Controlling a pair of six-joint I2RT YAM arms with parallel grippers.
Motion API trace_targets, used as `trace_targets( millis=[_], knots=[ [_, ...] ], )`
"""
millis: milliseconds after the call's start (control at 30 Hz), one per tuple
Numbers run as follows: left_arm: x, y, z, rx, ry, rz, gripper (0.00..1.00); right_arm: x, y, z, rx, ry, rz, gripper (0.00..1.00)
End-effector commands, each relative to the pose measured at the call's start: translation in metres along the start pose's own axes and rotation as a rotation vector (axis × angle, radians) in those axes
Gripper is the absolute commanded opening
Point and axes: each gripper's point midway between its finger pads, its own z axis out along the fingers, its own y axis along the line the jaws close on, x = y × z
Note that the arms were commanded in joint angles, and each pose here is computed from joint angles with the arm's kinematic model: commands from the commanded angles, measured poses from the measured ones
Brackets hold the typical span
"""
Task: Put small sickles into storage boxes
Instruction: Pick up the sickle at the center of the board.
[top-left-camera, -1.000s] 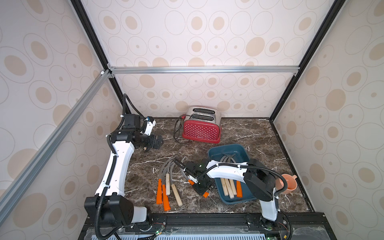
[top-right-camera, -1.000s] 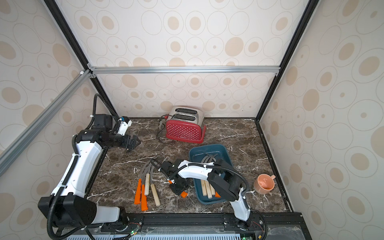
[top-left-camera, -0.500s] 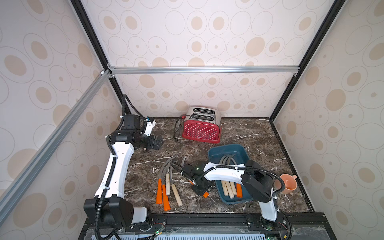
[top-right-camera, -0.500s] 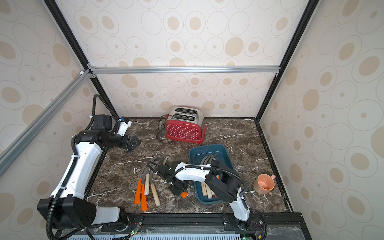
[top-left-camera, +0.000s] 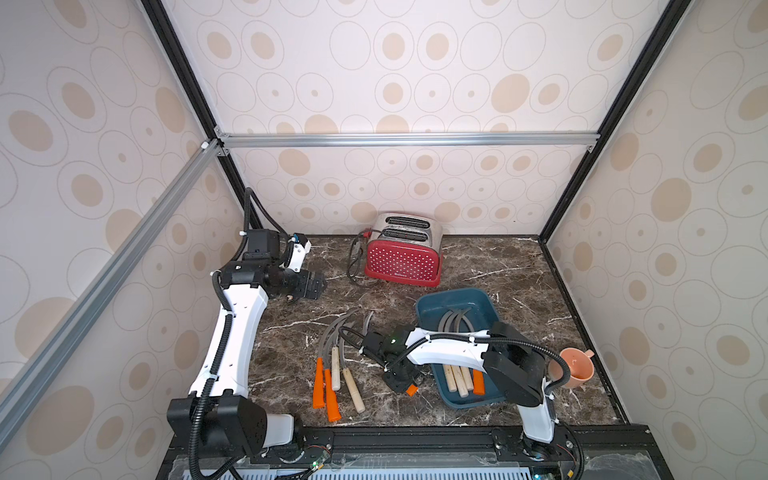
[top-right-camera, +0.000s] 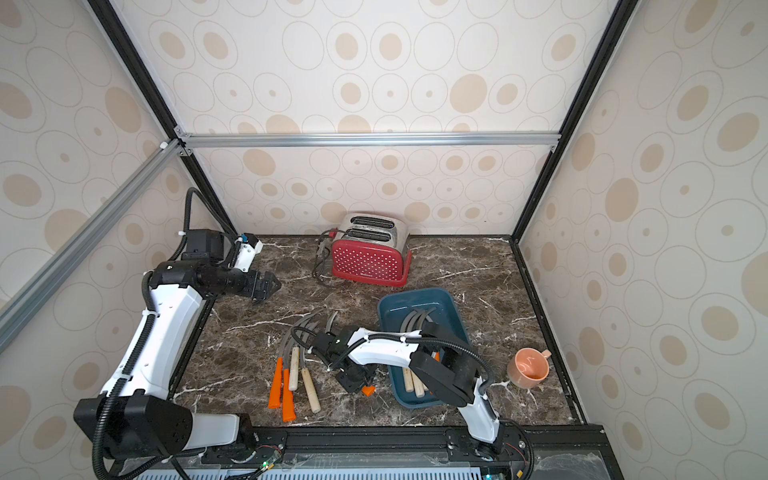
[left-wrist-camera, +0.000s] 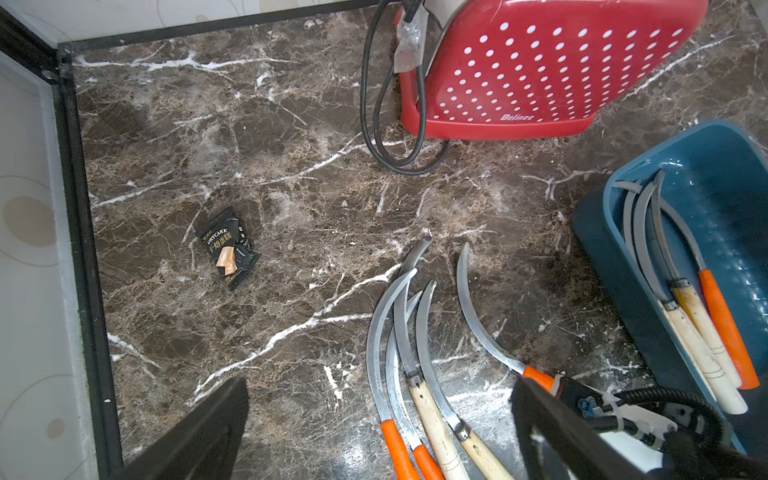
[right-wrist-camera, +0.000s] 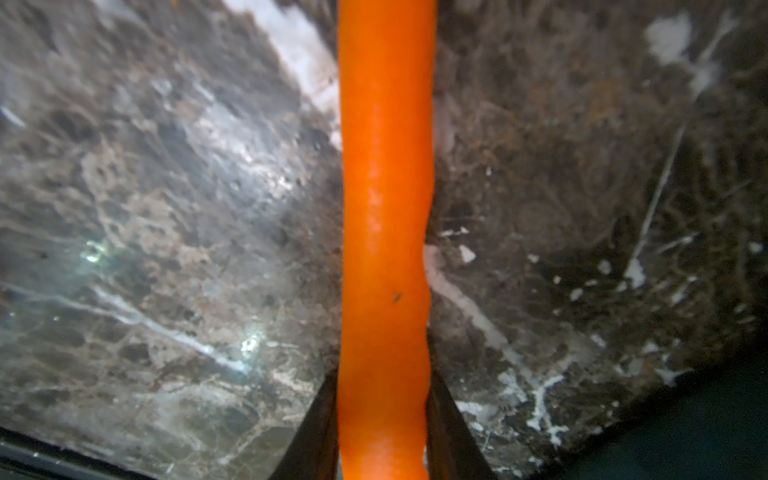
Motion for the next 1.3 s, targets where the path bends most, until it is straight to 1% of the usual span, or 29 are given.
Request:
trace_targets(
  millis=[0, 367, 567, 833, 1000, 1133, 1267],
  knots=[
    [-0.011, -0.003, -0.022, -0.009, -0.057, 0.011, 0.99, -0.005, -0.006, 0.009, 0.085, -0.027, -0.009, 0.07],
    [-0.021, -0.003, -0.03, -0.018, -0.087, 0.008, 0.99, -0.019, -0.023, -0.023, 0.184, -0.136, 0.001, 0.06],
    [-0.023, -0.002, -0.032, -0.024, -0.094, 0.009, 0.99, -0.024, -0.029, -0.037, 0.216, -0.17, -0.006, 0.06],
    [-0.025, -0.002, -0.033, -0.024, -0.1, 0.003, 0.99, -0.033, -0.03, -0.049, 0.223, -0.206, -0.012, 0.06],
    [-0.025, -0.002, -0.034, -0.028, -0.102, 0.006, 0.99, -0.033, -0.034, -0.054, 0.251, -0.206, -0.025, 0.06],
    [-0.029, -0.001, -0.037, -0.029, -0.111, 0.009, 0.99, -0.034, -0.039, -0.064, 0.28, -0.215, -0.034, 0.06],
    [-0.032, -0.002, -0.037, -0.025, -0.115, 0.007, 0.99, -0.036, -0.036, -0.077, 0.239, -0.238, -0.03, 0.06]
  ],
)
